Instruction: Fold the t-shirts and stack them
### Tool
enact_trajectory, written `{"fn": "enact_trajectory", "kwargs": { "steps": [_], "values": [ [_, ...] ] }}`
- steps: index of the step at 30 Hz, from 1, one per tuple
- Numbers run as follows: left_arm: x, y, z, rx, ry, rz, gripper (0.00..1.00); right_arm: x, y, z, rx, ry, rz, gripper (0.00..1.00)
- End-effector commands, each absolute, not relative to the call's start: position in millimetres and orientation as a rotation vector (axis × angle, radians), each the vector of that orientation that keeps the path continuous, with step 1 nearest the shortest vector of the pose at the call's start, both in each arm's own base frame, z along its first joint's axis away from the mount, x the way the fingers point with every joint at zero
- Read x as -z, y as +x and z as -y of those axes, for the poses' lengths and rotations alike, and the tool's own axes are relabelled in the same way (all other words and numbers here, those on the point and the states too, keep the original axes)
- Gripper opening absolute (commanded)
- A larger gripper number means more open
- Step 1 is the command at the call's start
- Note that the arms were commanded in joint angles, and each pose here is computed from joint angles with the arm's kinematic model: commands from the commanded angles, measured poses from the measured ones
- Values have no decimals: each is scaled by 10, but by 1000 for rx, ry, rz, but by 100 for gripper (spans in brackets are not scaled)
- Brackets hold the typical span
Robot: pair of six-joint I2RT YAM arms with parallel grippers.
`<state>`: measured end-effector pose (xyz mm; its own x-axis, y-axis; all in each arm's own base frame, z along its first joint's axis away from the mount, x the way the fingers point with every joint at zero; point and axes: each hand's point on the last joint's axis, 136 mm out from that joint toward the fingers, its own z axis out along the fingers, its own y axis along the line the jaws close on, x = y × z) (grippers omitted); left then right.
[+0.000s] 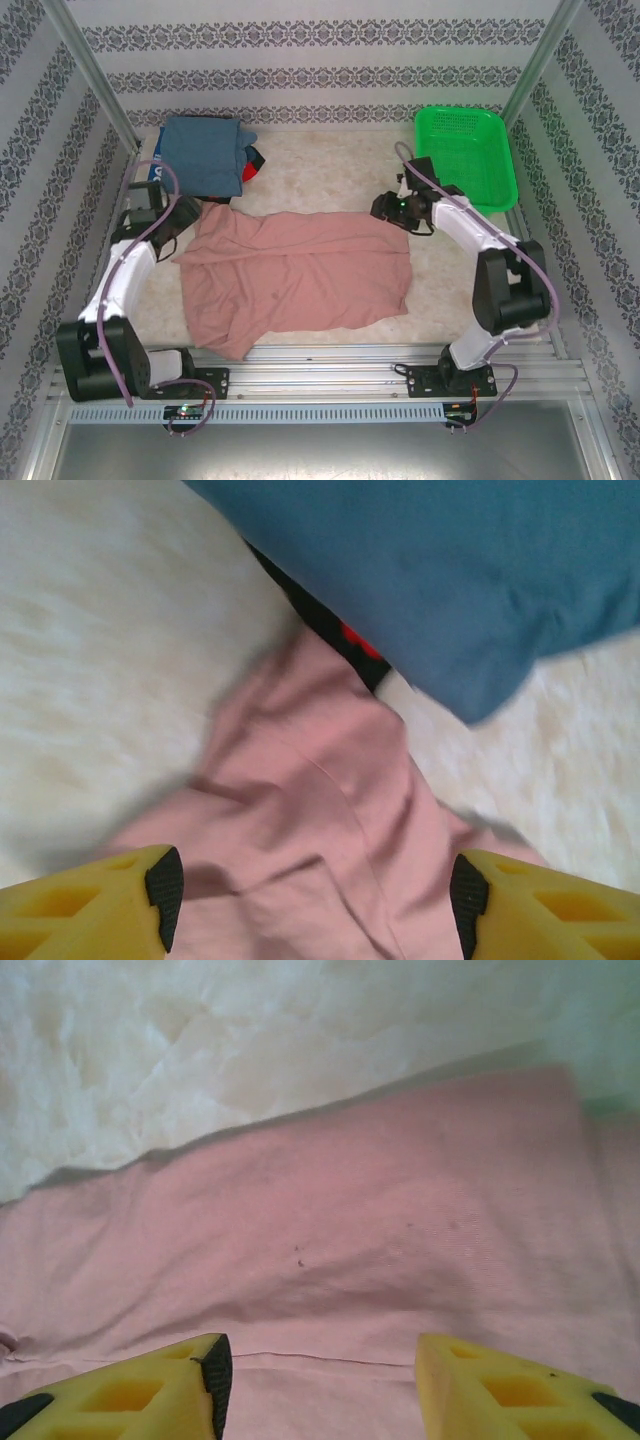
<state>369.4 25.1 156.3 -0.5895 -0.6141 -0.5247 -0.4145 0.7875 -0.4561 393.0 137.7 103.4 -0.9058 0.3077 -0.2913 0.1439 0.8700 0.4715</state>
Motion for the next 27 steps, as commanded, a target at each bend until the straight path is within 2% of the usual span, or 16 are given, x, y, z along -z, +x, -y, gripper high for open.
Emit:
{"fn": "enact_trajectory", "kwargs": {
  "steps": [1, 4, 7, 13, 21, 27],
  "values": [
    [-1514, 3803, 187, 529, -545, -2394, 69, -882, 3830, -1571, -696, 332, -2764, 54],
    [-1336, 3713, 381, 533, -411, -2524, 67, -817, 3786, -1628, -693, 305, -2781, 58],
    [-1127, 3609, 472, 451, -279, -2644, 67, -842, 3750, -1690, -725, 246, -2755, 67],
    [-812, 3537, 389, 285, -169, -2801, 61, -1176, 3671, -1886, -828, 71, -2603, 84],
    [-563, 3622, 317, 194, -53, -2890, 58, -1474, 3489, -1941, -851, -24, -2493, 88],
    [-464, 3715, 327, 199, -48, -2896, 51, -1712, 3345, -2080, -874, -133, -2431, 90]
  ]
}}
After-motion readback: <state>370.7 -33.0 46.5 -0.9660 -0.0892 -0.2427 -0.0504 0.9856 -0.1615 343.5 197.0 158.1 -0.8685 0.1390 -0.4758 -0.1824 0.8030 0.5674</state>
